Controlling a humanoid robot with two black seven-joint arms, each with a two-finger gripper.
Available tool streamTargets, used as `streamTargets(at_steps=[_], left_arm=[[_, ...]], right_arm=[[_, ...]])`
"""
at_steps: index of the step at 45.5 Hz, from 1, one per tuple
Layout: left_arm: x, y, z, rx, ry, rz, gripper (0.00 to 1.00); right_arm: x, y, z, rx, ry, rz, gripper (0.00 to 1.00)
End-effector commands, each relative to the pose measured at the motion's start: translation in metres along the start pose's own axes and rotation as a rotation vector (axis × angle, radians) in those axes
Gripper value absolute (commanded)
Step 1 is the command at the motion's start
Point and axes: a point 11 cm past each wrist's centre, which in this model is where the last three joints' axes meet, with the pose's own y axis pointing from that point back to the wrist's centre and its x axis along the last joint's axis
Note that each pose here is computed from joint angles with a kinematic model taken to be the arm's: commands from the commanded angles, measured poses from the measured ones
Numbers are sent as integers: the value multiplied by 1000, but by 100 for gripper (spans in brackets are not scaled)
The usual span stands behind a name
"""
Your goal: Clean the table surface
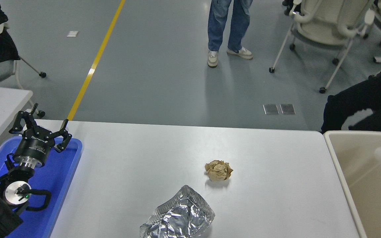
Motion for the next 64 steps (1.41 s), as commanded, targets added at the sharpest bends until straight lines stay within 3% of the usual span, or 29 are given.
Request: streamTargets(at_steps=[1,17,36,39,41,43,44,55,64], left_arm=[[0,0,0,0,0,0,100],[0,0,1,-1,-2,1,100],[0,0,0,0,-2,2,100],[0,0,0,0,-1,1,100],[0,0,0,0,-1,1,100],[0,0,0,0,-1,1,100],[0,0,0,0,-1,1,100],[0,0,0,0,-2,2,100],[0,0,0,0,0,0,100]], right_arm=[[-35,-3,15,-118,-13,21,0],[-65,-6,7,-241,-6,3,0],[-66,-5,11,-310,-59,7,0],[-65,-5,9,-303,-62,10,53],[-62,-6,8,-301,-70,23,81],[-58,-6,7,-302,-89,48,95],[-57,-6,6,-302,-98,58,98],[-53,-4,14,-325,-198,80,99],[-19,4,40,-347,-190,117,99]])
